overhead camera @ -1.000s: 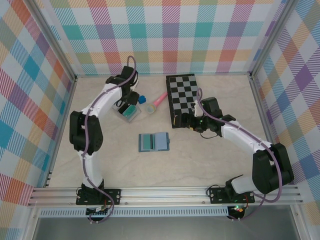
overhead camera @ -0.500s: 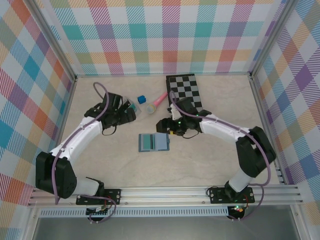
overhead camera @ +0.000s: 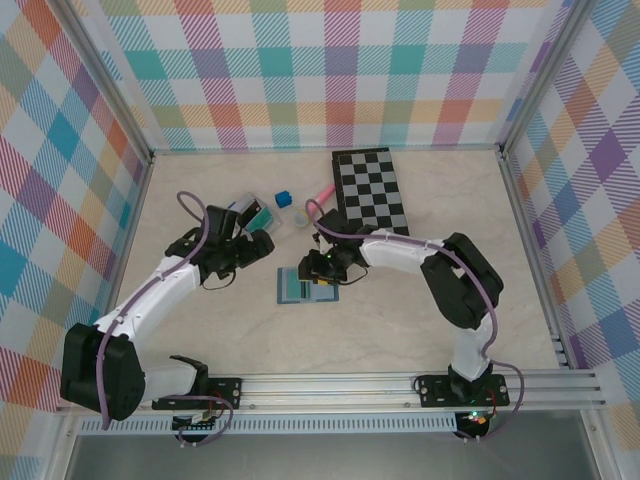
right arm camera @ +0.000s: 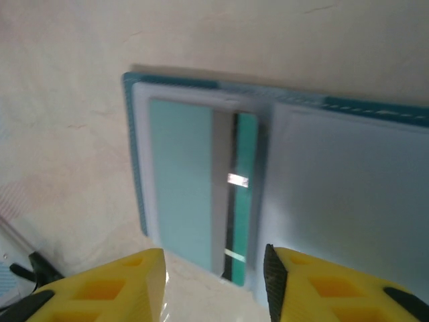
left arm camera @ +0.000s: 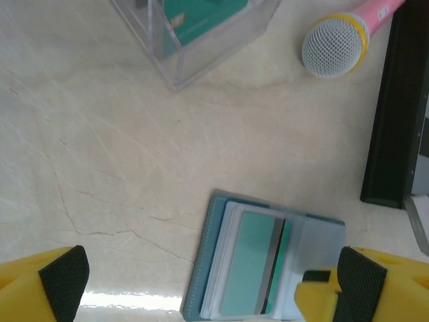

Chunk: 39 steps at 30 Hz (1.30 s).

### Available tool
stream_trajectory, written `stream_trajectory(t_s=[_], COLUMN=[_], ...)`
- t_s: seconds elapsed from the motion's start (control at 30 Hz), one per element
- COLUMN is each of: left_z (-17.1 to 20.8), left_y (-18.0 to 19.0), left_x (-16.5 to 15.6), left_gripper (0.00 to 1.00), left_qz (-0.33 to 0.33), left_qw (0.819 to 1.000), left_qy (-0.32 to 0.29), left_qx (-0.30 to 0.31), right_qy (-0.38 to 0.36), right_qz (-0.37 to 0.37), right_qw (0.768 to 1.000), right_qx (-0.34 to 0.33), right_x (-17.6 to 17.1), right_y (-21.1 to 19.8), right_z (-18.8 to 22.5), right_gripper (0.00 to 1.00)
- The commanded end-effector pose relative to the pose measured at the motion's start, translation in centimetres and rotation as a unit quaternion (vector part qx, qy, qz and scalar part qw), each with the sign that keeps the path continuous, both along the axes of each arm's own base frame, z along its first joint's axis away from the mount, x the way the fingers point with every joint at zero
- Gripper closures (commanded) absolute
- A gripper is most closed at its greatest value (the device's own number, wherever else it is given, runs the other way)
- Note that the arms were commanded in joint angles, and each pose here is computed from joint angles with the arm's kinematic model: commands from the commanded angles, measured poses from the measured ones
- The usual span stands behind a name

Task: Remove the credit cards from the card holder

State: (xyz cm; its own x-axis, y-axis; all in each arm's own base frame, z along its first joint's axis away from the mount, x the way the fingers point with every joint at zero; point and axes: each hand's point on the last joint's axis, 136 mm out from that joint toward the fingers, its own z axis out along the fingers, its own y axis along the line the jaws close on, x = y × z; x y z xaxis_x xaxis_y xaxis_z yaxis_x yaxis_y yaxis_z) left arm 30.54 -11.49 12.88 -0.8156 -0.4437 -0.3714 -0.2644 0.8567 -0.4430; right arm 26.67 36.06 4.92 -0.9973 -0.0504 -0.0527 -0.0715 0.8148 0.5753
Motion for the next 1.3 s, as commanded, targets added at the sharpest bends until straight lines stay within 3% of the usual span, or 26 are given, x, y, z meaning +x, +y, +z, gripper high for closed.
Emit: stream_trajectory(t_s=[0.0,0.27,0.5,1.0,1.27], left_z=[0.3,-0.6,-2.1,-5.4,-7.7], left_y=[-1.3,-2.5,-3.7,-6.7,-7.8], left_x=[-0.2,-0.9,-1.7,-1.2,-1.3], left_gripper=[0.03,0.08,0.18,0.58,0.67], left_qz=[-0.027,-0.046,-0.063,-0.065,-0.065], left_qw=[0.999,0.997,0.996,0.992,0.990], left_qy=[-0.008,-0.013,0.004,0.037,0.068], left_qx=[-0.026,-0.057,-0.070,-0.100,-0.107], right_qy=[-0.001,-0.004,0.007,0.021,0.029], right_qz=[-0.031,-0.014,-0.012,0.002,0.012], right_qw=[0.999,1.000,1.000,1.000,0.999], right_qx=[-0.020,-0.018,-0.021,-0.015,-0.014], right_x=[1.0,0.9,0.8,0.2,-0.2], right_y=[-0.2,0.1,0.3,0.6,0.7], right_z=[-0.2,-0.4,-1.1,-1.8,-2.4], right_gripper=[0.59,0.77,0.77,0.82,0.82])
